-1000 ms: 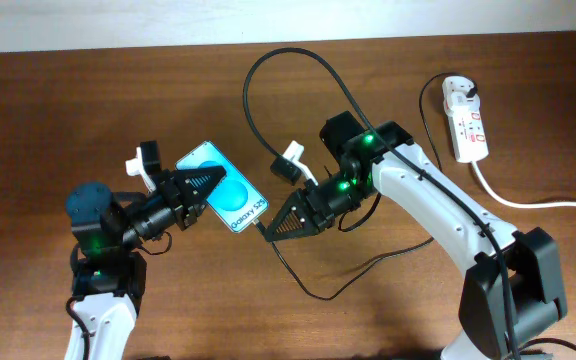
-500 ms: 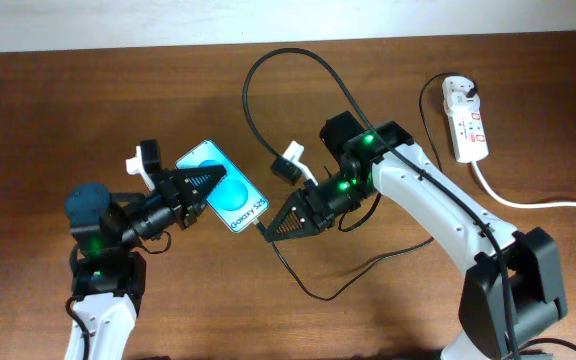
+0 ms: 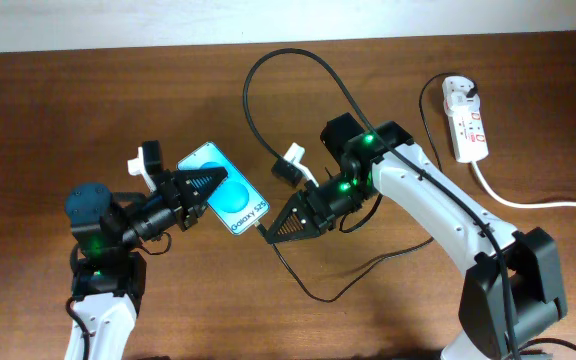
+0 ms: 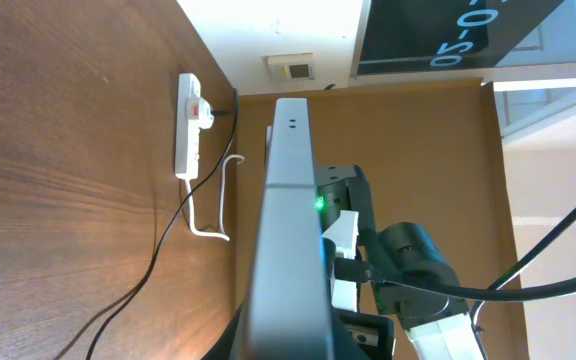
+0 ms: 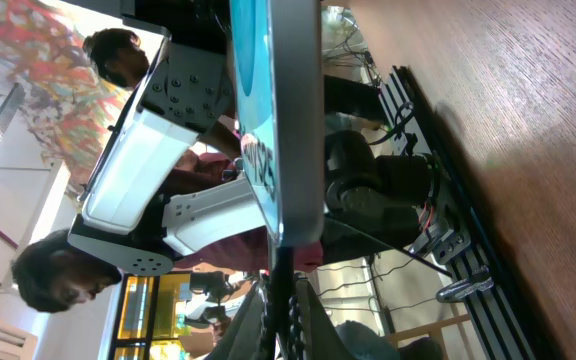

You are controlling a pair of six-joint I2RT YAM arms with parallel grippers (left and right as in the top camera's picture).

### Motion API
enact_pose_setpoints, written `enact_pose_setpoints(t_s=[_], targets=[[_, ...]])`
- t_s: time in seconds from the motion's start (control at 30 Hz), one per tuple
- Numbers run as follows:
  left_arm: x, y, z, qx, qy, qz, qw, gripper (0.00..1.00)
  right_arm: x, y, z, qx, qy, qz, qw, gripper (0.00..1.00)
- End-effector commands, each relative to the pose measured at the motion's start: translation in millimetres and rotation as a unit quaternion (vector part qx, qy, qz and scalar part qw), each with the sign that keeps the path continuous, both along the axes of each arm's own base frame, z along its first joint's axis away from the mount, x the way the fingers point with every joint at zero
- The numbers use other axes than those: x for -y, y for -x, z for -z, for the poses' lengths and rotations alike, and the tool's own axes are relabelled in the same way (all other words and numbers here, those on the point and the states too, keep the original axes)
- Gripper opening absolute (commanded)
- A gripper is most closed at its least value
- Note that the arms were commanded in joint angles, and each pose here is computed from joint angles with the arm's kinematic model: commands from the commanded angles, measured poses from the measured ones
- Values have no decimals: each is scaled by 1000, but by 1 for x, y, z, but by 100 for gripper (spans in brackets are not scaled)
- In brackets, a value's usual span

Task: Plug charger to phone and switch on socket
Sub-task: 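Push the USB-C tip into the phone's bottom port with the right gripper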

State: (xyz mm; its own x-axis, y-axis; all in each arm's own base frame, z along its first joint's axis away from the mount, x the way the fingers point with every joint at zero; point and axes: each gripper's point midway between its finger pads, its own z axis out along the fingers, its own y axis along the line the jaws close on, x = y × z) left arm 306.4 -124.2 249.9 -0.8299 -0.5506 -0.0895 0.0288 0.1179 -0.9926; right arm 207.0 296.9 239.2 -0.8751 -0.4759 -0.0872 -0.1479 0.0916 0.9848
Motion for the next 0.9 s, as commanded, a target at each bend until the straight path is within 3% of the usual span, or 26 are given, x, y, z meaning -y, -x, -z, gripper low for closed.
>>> enact_pose_setpoints(t_s=[0.0, 0.6, 0.87], targets=[[1, 1, -7, 18, -5, 9, 1000, 0, -1, 3, -6, 10, -13, -3, 1000, 4], [1, 2, -7, 18, -4, 9, 1000, 0, -8, 7, -12, 19, -37, -15, 999, 4], [3, 5, -7, 18, -4, 20, 1000, 0, -18, -10, -13, 27, -38, -4, 999, 4]])
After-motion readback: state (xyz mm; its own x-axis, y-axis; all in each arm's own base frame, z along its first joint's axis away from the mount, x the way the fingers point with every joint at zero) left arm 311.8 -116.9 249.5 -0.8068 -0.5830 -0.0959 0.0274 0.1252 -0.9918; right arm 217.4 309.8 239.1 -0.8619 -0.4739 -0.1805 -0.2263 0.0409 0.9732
